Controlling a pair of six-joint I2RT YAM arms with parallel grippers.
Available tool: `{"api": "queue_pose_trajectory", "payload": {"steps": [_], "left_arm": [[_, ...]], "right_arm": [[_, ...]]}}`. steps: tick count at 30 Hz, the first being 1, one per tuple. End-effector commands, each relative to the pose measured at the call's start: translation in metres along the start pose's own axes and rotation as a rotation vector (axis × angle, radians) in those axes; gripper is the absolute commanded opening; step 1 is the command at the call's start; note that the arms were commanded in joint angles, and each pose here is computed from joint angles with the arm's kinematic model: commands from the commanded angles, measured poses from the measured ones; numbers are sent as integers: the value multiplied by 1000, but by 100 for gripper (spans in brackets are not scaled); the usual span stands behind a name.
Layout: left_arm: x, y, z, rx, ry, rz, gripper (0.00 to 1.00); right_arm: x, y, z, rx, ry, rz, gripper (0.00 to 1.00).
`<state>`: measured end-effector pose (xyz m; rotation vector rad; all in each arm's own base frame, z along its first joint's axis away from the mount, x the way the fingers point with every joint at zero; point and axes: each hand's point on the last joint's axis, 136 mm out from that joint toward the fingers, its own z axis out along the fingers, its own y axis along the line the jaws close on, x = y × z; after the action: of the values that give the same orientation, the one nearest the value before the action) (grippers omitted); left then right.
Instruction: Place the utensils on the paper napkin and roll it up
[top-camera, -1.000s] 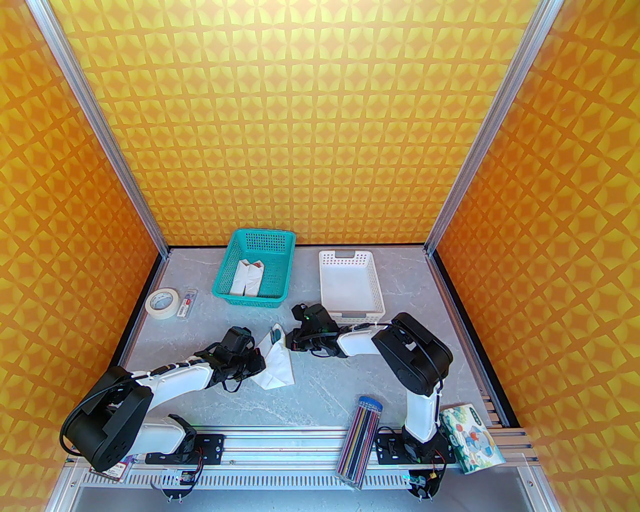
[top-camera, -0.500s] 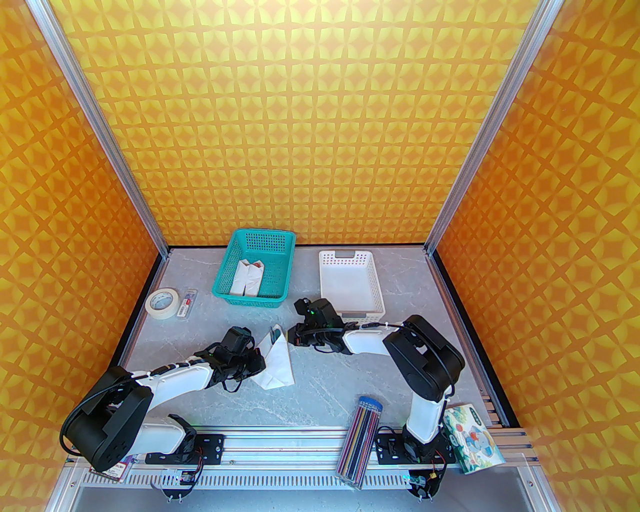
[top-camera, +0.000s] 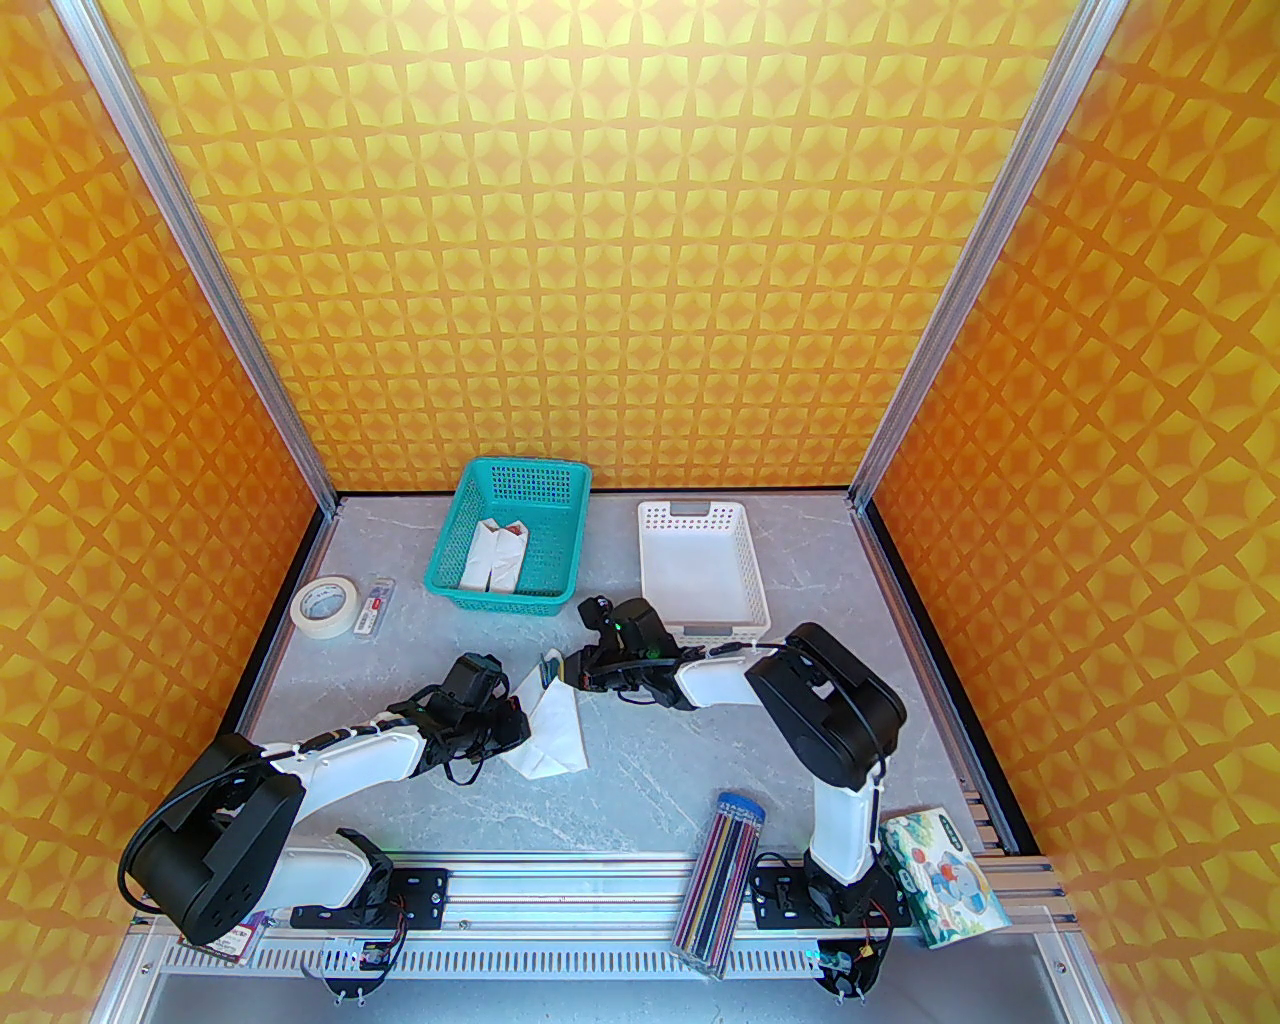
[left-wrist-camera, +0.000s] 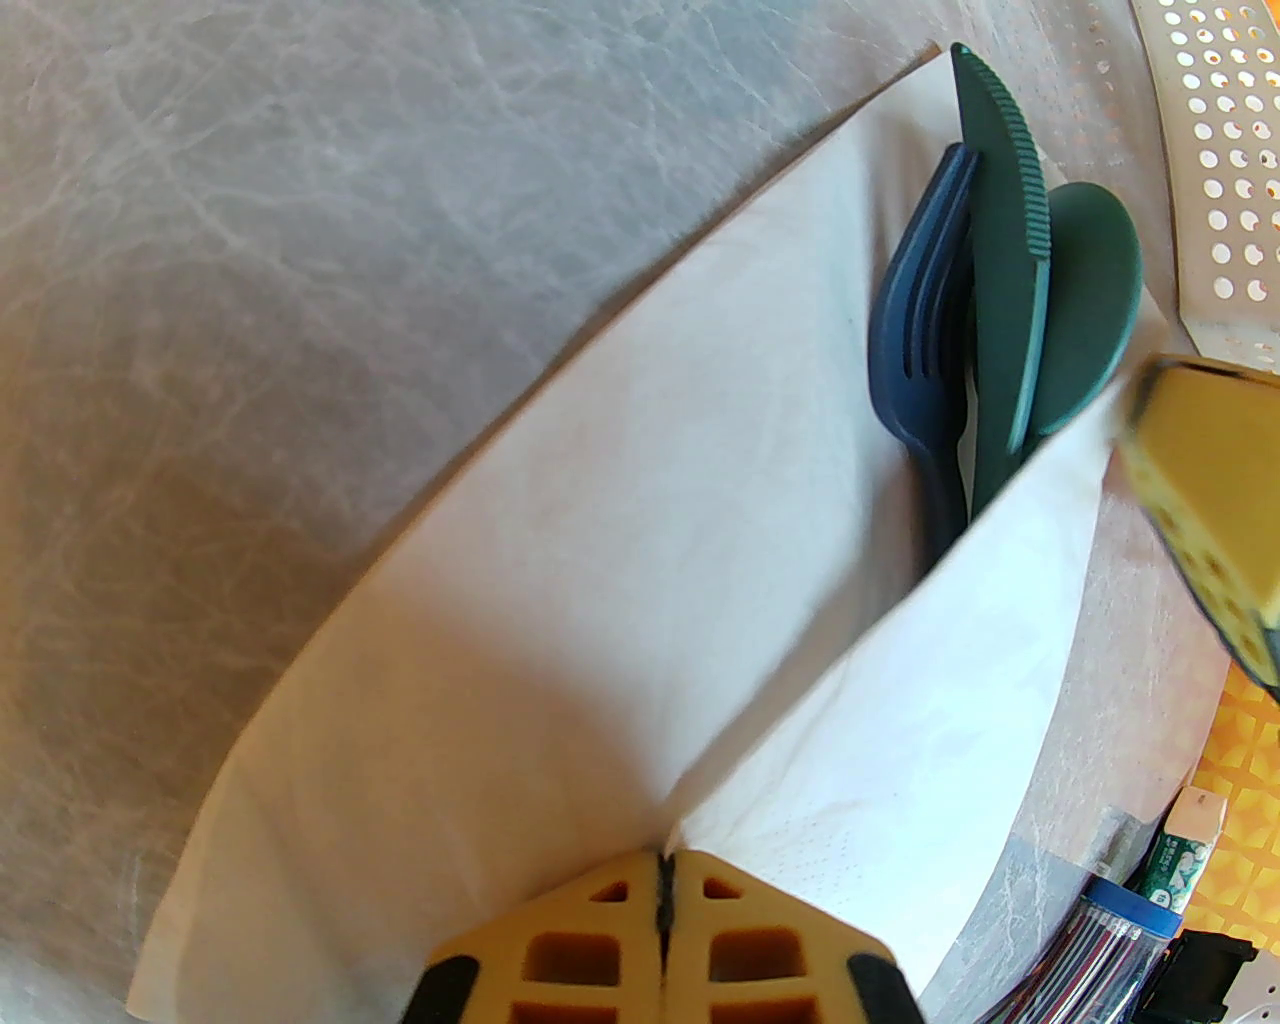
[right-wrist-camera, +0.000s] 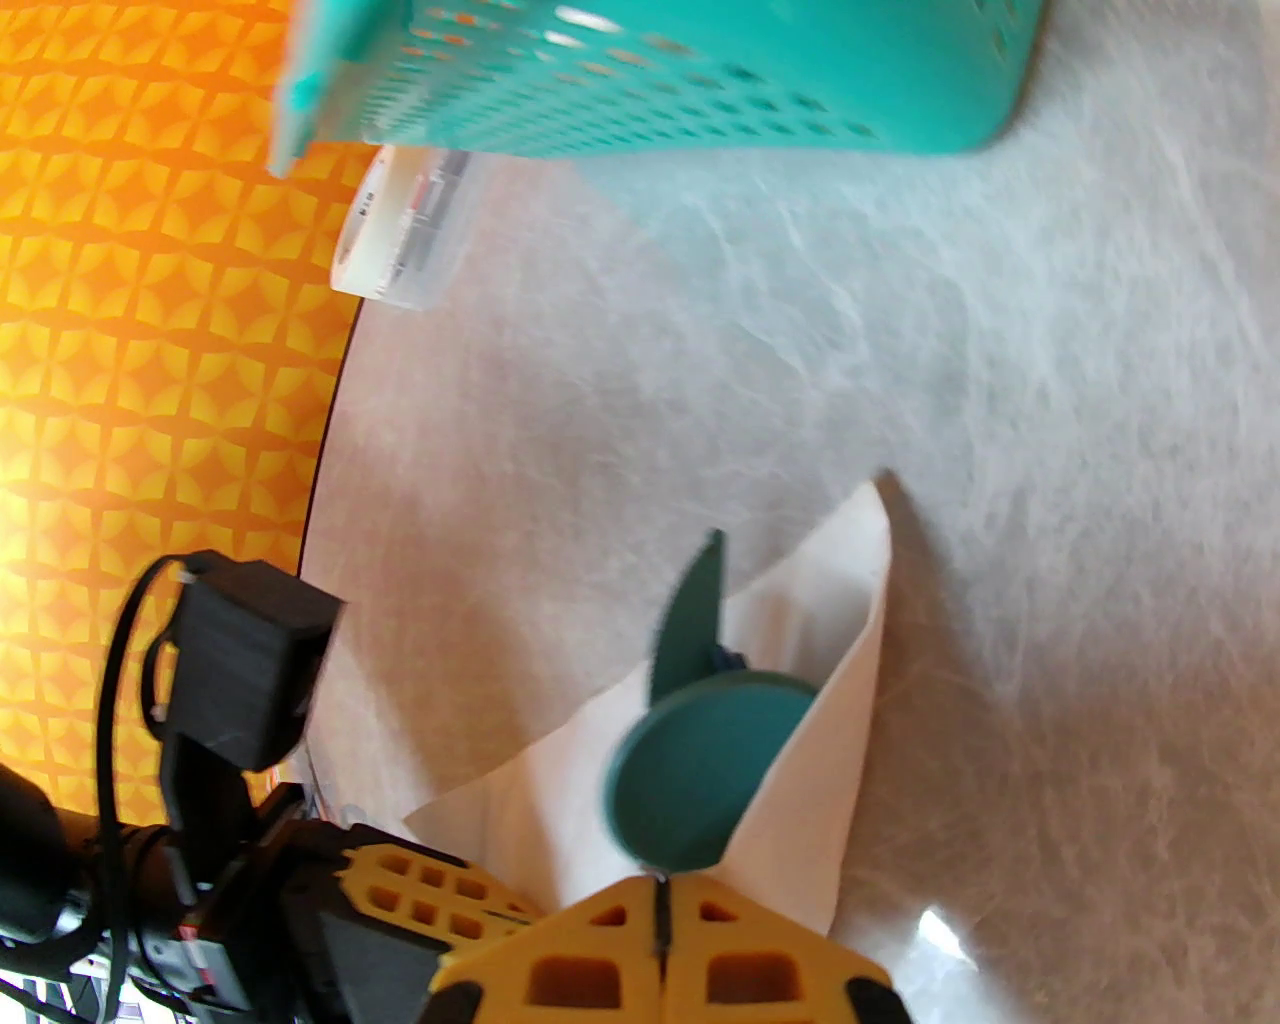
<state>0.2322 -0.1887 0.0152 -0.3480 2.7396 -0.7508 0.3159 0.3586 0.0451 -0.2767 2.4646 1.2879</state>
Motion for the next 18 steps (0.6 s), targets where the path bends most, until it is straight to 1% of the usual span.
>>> {"api": "queue_pose_trajectory", "payload": {"steps": [1,10,18], "left_arm": [[22,41,1,-164,62,-7,0],[23,42,1,-164,64,-6,0],[24,43,1,-166,64,-8,0]], "right_arm": [[-2,-3,6,1,-5,9,0],[6,-29,9,100,8,20,0],[7,-46,4,157,16,33,0]]}}
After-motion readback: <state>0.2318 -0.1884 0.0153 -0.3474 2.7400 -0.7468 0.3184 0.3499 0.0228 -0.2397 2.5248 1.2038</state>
